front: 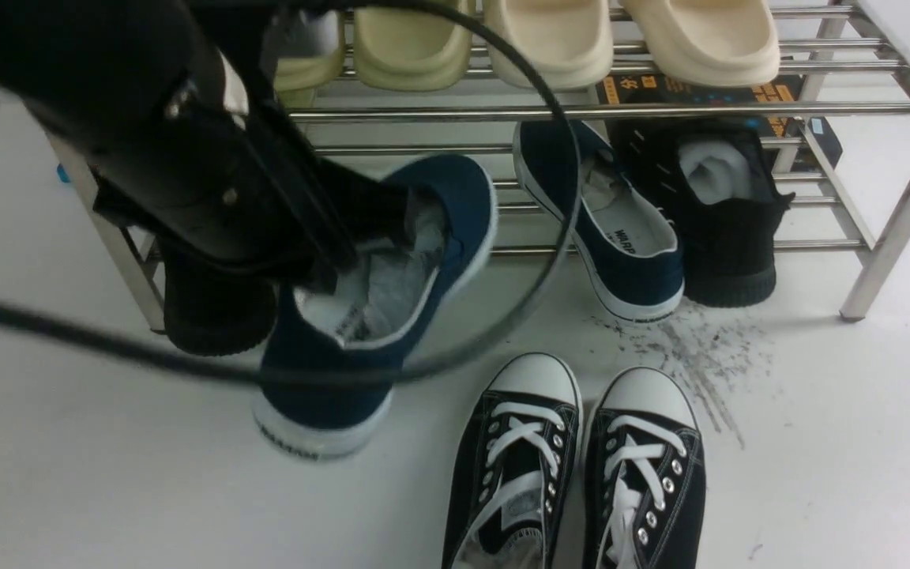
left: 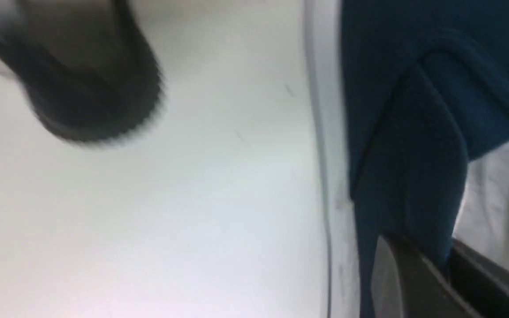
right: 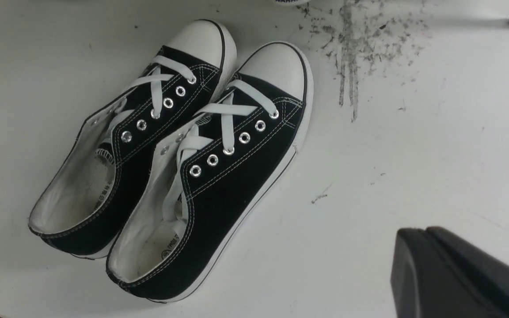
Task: Take the shoes off the shelf with your hand on the white table.
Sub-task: 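Set the held shoe down on the floor in front of the rack with the left gripper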
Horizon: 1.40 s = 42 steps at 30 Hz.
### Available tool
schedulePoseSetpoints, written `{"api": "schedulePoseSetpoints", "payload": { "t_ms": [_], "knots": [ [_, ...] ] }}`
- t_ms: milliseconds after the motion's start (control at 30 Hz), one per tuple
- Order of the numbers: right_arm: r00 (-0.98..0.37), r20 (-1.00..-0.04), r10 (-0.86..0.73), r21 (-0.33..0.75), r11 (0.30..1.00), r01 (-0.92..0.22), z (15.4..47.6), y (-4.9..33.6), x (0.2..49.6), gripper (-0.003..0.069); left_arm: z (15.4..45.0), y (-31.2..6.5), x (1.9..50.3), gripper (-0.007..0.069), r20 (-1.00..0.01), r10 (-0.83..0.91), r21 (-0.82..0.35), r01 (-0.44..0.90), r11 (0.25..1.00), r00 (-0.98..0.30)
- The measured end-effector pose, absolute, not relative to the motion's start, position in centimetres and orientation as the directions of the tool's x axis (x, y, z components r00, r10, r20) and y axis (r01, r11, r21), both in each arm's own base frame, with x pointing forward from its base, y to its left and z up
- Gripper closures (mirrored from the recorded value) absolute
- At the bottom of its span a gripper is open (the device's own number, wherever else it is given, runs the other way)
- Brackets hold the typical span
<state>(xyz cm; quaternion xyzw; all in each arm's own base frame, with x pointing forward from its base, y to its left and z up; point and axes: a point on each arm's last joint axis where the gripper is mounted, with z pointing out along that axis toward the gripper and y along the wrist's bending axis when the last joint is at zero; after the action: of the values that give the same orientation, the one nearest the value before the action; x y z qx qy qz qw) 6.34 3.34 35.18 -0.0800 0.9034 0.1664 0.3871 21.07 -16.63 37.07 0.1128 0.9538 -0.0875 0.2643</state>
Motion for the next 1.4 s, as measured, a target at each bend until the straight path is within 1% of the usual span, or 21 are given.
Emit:
{"api": "schedulePoseSetpoints", "payload": {
  "t_ms": [100, 133, 167, 200, 233, 300, 400, 433, 467, 500, 567, 600, 667, 900, 1167, 1400],
  "knots": [
    [-0.686, -0.727, -0.015, 0.239, 0.932, -0.273, 35.2, 3.3, 6.4, 0.0642, 34.4, -16.5, 18.6, 0.0584, -0.481, 0.142, -0.097, 0.214, 0.972, -0.865],
    [-0.686, -0.727, -0.015, 0.239, 0.932, -0.273, 35.2, 3.3, 6.4, 0.0642, 34.4, -16.5, 18.6, 0.0584, -0.483, 0.147, -0.094, 0.218, 0.971, -0.863],
    [-0.685, -0.728, -0.014, 0.24, 0.932, -0.274, 35.2, 3.3, 6.4, 0.0641, 32.9, -15.9, 17.7, 0.0584, -0.457, 0.111, -0.083, 0.167, 0.982, -0.882],
    [-0.685, -0.729, -0.014, 0.24, 0.932, -0.274, 35.2, 3.3, 6.4, 0.064, 32.0, -15.5, 17.2, 0.0584, -0.446, 0.086, -0.077, 0.134, 0.988, -0.891],
    [-0.683, -0.73, -0.013, 0.239, 0.932, -0.274, 35.2, 3.3, 6.4, 0.0638, 30.9, -14.9, 16.8, 0.0584, -0.443, 0.054, -0.075, 0.096, 0.993, -0.895],
    [-0.681, -0.732, -0.012, 0.239, 0.932, -0.274, 35.2, 3.3, 6.4, 0.0638, 29.8, -14.4, 16.5, 0.0584, -0.44, 0.016, -0.076, 0.055, 0.996, -0.898],
    [-0.677, -0.736, -0.013, 0.234, 0.934, -0.272, 35.3, 3.3, 6.4, 0.0634, 27.0, -13.5, 16.2, 0.0584, -0.471, -0.088, -0.105, -0.044, 0.994, -0.878],
    [-0.677, -0.736, -0.014, 0.231, 0.934, -0.271, 35.3, 3.3, 6.5, 0.0634, 26.3, -13.4, 16.2, 0.0584, -0.479, -0.107, -0.117, -0.058, 0.991, -0.871],
    [-0.676, -0.736, -0.015, 0.229, 0.935, -0.27, 35.3, 3.3, 6.5, 0.0633, 26.3, -13.4, 16.2, 0.0584, -0.485, -0.106, -0.121, -0.053, 0.991, -0.868],
    [-0.675, -0.738, -0.016, 0.225, 0.937, -0.269, 35.3, 3.2, 6.5, 0.0631, 25.1, -13.3, 16.1, 0.0584, -0.488, -0.127, -0.137, -0.068, 0.988, -0.863],
    [-0.674, -0.738, -0.016, 0.225, 0.937, -0.269, 35.3, 3.2, 6.5, 0.063, 23.7, -13.2, 15.9, 0.0584, -0.49, -0.156, -0.17, -0.081, 0.982, -0.858],
    [-0.674, -0.738, -0.016, 0.225, 0.937, -0.269, 35.3, 3.2, 6.5, 0.063, 23.5, -13.1, 15.8, 0.0584, -0.487, -0.158, -0.168, -0.085, 0.982, -0.859],
    [-0.674, -0.738, -0.016, 0.225, 0.937, -0.269, 35.3, 3.2, 6.5, 0.0625, 22.2, -12.9, 15.5, 0.0584, -0.481, -0.158, -0.176, -0.081, 0.981, -0.862],
    [-0.677, -0.736, -0.017, 0.225, 0.937, -0.269, 35.2, 3.2, 6.5, 0.062, 20.8, -12.1, 15.0, 0.0584, -0.473, -0.214, -0.179, -0.144, 0.973, -0.855],
    [-0.684, -0.73, -0.021, 0.225, 0.937, -0.269, 35.2, 3.2, 6.4, 0.0613, 20.9, -11.5, 15.5, 0.0584, -0.524, -0.313, -0.196, -0.246, 0.949, -0.792],
    [-0.685, -0.728, -0.021, 0.226, 0.936, -0.269, 35.2, 3.2, 6.4, 0.0604, 20.7, -11.3, 15.5, 0.0583, -0.527, -0.322, -0.19, -0.261, 0.947, -0.786]
  ]
}}
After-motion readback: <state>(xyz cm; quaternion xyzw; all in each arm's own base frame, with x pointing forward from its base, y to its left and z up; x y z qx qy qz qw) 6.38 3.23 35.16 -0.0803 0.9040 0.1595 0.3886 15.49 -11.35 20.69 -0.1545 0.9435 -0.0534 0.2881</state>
